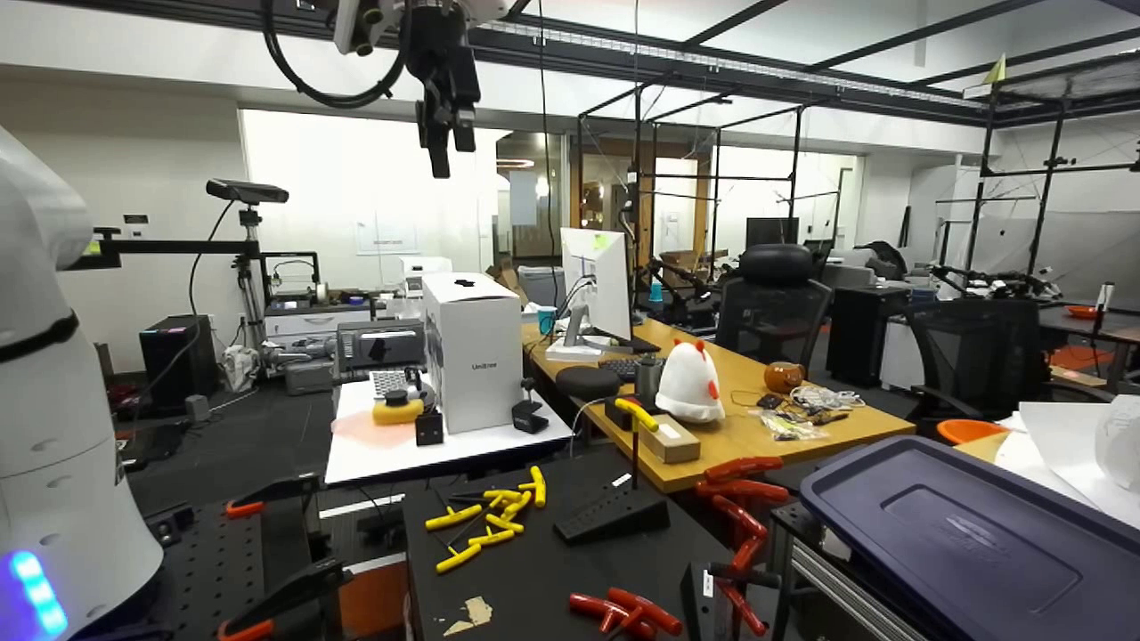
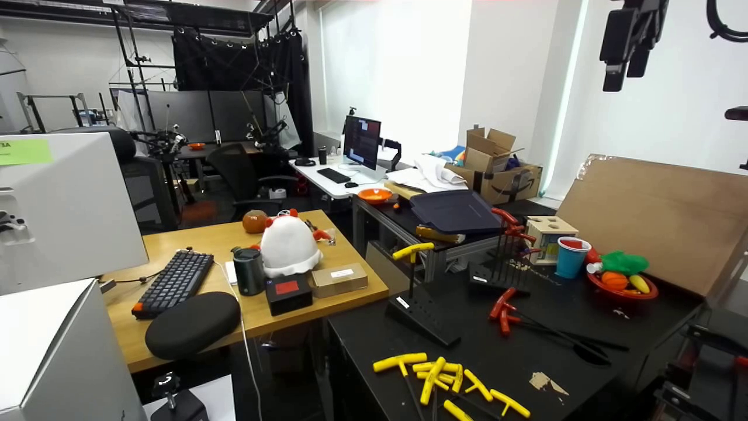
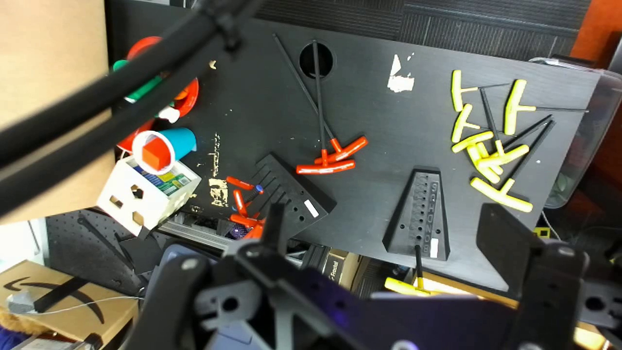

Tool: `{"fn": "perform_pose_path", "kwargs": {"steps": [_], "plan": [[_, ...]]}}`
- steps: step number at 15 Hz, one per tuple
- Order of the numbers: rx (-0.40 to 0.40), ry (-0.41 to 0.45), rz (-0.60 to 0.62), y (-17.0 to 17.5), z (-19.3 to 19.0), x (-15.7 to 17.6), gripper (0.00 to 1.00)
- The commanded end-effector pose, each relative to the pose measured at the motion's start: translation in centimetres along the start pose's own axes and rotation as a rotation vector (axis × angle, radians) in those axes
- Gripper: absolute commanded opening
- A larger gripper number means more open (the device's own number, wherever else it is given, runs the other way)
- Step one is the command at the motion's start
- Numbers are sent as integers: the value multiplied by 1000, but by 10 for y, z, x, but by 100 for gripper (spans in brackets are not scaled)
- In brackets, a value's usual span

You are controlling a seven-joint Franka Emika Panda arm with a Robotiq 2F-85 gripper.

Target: Pick up the orange object tool and put it on the table

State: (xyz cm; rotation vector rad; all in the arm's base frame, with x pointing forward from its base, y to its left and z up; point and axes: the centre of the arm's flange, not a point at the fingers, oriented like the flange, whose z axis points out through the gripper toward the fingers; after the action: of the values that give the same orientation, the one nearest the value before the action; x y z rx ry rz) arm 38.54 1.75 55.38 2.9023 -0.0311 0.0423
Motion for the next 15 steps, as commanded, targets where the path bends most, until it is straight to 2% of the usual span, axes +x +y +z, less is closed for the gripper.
{"fn": "perform_pose_path", "kwargs": {"steps": [1,6,15], "plan": [[0,0,0,0,0,0,100],[18,0,1,-2,0,-4,100],[150,-10,92,31,25,43,100]]}}
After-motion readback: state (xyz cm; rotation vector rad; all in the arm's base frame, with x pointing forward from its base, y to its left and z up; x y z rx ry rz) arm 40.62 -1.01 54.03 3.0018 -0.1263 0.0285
